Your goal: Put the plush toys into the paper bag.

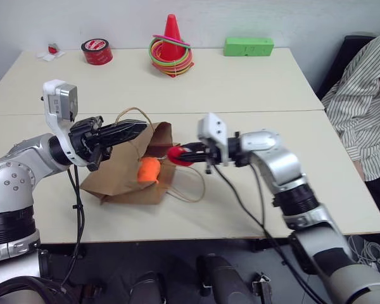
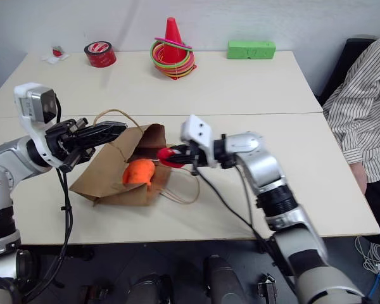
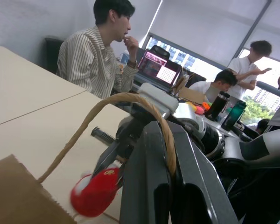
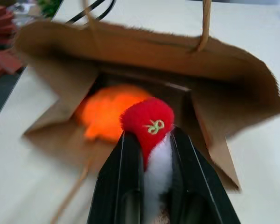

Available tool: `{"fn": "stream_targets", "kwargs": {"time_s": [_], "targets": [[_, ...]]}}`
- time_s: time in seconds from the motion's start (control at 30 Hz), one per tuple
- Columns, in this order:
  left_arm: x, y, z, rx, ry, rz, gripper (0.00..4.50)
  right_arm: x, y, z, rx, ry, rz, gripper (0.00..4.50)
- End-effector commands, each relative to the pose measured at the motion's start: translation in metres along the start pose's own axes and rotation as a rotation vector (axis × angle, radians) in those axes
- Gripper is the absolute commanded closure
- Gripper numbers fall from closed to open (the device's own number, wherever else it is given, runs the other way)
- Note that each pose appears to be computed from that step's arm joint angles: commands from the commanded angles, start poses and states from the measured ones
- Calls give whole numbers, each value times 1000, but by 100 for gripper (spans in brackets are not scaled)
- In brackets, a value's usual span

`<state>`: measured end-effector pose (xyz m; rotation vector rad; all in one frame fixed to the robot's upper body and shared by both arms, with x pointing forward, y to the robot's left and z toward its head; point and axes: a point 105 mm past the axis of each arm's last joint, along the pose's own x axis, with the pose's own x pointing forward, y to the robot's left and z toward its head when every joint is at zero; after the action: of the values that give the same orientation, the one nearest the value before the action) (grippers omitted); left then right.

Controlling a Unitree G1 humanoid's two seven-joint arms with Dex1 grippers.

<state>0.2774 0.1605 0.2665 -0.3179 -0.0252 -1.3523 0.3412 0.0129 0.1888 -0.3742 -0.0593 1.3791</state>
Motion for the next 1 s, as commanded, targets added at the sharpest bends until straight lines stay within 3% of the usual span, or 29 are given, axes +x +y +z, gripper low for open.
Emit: {"fn": "stream_targets", "kwargs": {"time_s": [0.03,0.37,0.47,0.57,0.77,0.9,1.0], "targets": [[6,-17,7,26,3,-86,450,25,-18,10,-43,-36,-137,427],[6,-17,3,-7,-4,-72,450,84,-13,-12,10,-72,-172,427],[1,-13,4,0,-13,-35,450,82,-2,-25,51,-58,-97,330],[-5,-12,2,1,-9,-6,450,71,1,-18,80,-96,-53,219],[-9,-12,-2,3,-9,20,450,14,7,-4,248,-136,148,6],[-9,-13,-3,7,-4,20,450,-26,11,-11,319,-69,250,2],[-8,-14,-4,9,6,11,450,-43,-1,-38,426,66,184,2]]}}
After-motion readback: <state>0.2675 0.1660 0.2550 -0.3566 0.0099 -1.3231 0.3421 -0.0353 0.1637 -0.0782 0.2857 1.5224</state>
